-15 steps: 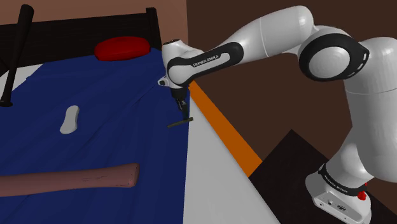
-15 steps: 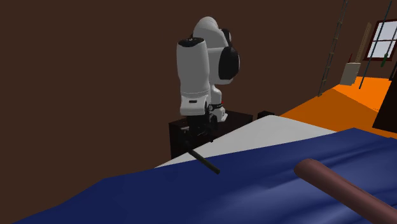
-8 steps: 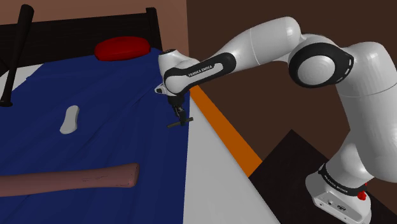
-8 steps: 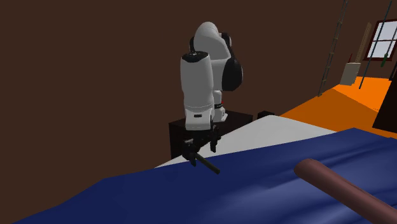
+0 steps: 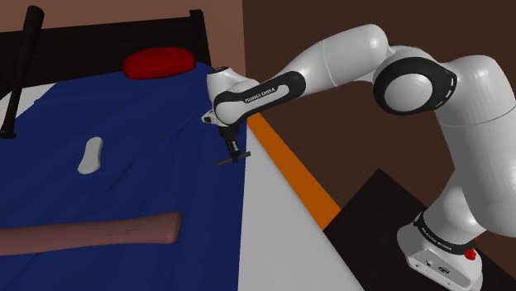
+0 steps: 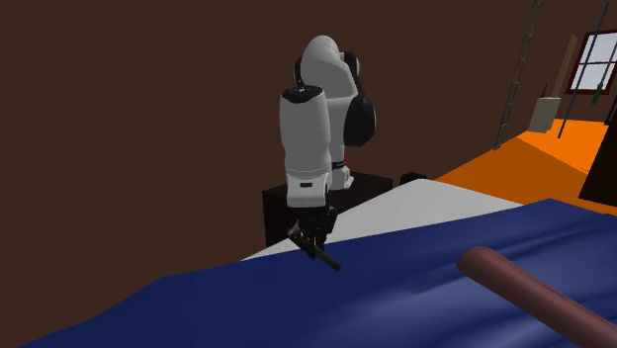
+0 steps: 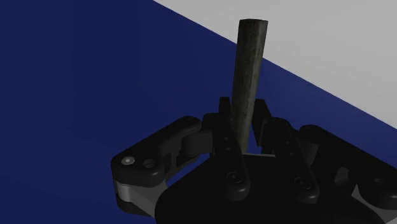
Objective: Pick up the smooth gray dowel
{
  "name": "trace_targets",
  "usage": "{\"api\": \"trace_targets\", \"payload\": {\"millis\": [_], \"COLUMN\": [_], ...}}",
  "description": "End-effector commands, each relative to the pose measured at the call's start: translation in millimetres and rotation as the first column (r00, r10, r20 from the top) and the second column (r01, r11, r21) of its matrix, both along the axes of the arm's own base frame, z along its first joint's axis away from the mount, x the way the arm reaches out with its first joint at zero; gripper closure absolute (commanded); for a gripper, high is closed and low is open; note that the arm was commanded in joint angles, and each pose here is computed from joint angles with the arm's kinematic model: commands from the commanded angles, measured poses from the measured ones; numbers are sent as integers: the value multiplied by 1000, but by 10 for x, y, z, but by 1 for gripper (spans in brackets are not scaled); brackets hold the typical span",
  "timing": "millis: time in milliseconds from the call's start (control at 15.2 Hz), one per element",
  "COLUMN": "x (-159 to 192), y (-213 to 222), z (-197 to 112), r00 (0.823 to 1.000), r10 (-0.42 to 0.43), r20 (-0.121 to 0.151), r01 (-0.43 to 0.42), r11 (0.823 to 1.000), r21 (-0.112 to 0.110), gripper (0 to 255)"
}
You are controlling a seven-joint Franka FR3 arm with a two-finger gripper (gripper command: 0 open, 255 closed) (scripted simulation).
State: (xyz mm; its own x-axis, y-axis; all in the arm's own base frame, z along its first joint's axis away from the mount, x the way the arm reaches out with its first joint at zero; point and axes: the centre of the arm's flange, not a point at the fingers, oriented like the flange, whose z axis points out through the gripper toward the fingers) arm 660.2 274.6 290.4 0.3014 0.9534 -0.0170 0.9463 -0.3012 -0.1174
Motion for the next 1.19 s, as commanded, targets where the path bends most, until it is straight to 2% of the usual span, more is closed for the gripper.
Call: {"api": "trace_targets", "payload": {"millis": [0, 264, 1122], "x": [-21, -21, -21], "y": [25, 16, 16], "z": [-56, -44, 643], "r00": [1000, 1000, 1000], "r10": [3, 3, 3], "r20": [-10, -10, -10], "r01": [-3, -3, -3], "r11": [1000, 1000, 1000], "r21": [-1, -1, -1], "gripper": [255, 255, 255]}}
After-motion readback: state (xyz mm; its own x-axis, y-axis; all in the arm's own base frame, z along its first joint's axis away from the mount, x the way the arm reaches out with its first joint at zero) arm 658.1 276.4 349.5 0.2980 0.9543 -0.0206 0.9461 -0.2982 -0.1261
